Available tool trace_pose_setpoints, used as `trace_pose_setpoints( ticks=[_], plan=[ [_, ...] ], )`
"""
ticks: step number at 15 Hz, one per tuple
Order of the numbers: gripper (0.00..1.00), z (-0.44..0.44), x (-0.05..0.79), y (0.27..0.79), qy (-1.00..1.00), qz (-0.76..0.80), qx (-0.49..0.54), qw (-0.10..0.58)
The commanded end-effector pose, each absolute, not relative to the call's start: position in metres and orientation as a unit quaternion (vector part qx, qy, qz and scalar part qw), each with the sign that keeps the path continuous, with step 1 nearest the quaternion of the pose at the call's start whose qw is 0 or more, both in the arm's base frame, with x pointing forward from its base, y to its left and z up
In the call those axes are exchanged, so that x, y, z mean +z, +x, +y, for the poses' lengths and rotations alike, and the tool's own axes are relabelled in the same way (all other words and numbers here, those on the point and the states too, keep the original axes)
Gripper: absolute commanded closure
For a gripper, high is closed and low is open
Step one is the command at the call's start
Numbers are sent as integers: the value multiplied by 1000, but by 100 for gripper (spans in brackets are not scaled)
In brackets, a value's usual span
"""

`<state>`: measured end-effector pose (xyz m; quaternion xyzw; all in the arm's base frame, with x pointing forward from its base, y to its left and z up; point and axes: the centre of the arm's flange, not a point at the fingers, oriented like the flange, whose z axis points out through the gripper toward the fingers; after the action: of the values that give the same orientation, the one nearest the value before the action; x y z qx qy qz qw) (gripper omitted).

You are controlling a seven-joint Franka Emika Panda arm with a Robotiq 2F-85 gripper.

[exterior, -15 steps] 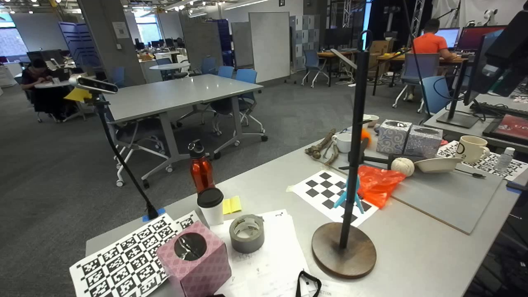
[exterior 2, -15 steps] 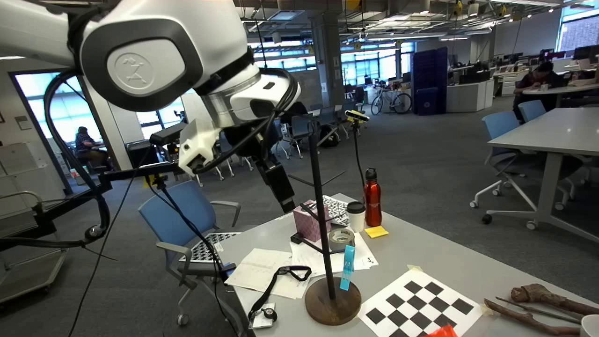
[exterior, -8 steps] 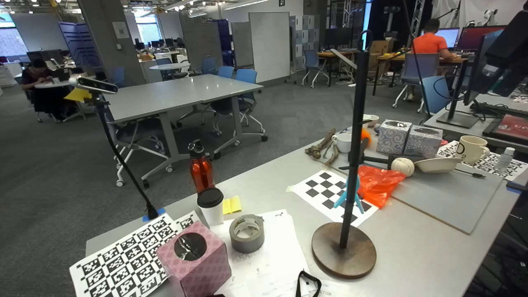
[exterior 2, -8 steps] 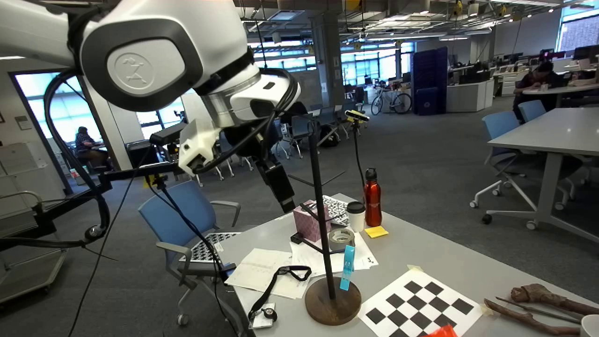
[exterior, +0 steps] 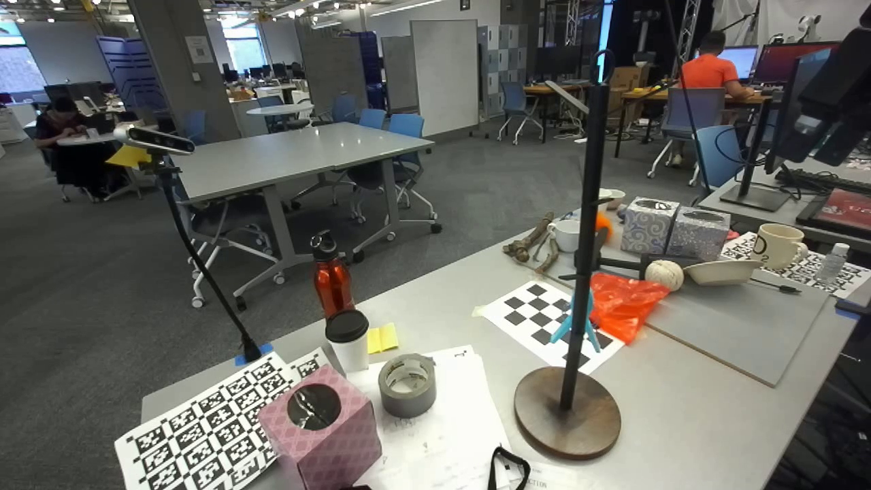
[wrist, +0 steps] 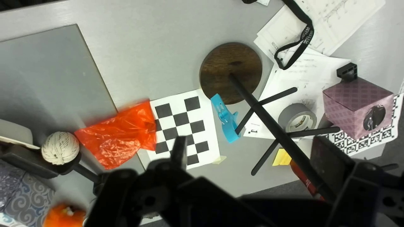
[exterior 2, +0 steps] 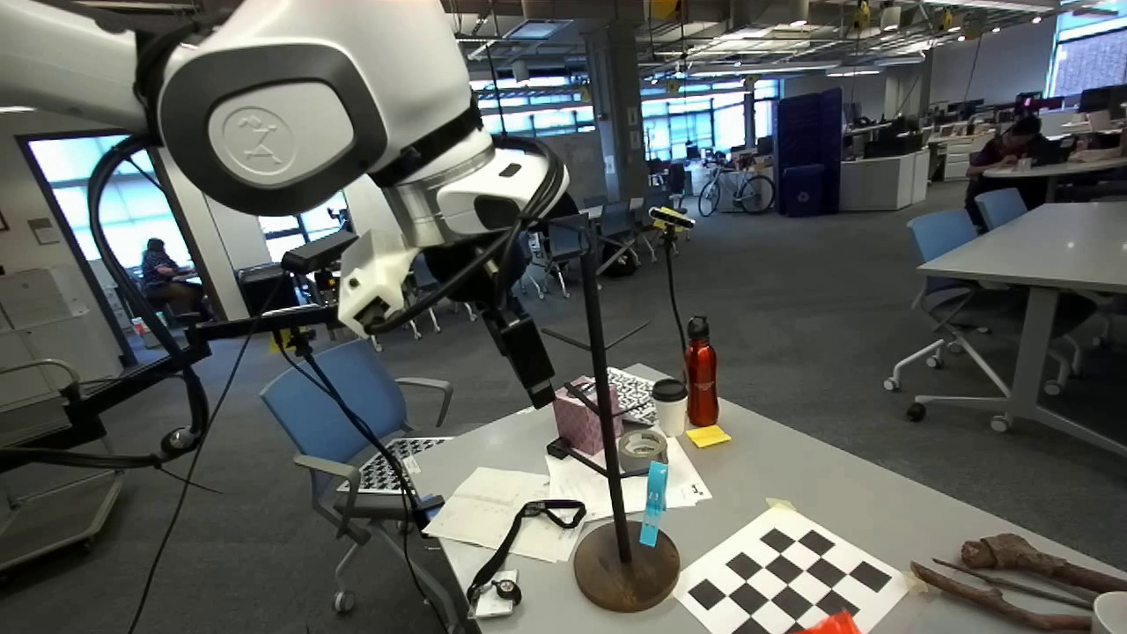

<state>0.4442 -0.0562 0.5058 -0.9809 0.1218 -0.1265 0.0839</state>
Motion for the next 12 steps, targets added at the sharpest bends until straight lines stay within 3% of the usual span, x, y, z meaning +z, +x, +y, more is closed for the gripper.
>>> trace_pose_setpoints(
  ticks=[1, 12],
  plan=[
    [0, -64, 491, 438, -984, 121, -105, 76],
    [0, -83, 407, 431, -990, 94, -6, 102]
  ],
)
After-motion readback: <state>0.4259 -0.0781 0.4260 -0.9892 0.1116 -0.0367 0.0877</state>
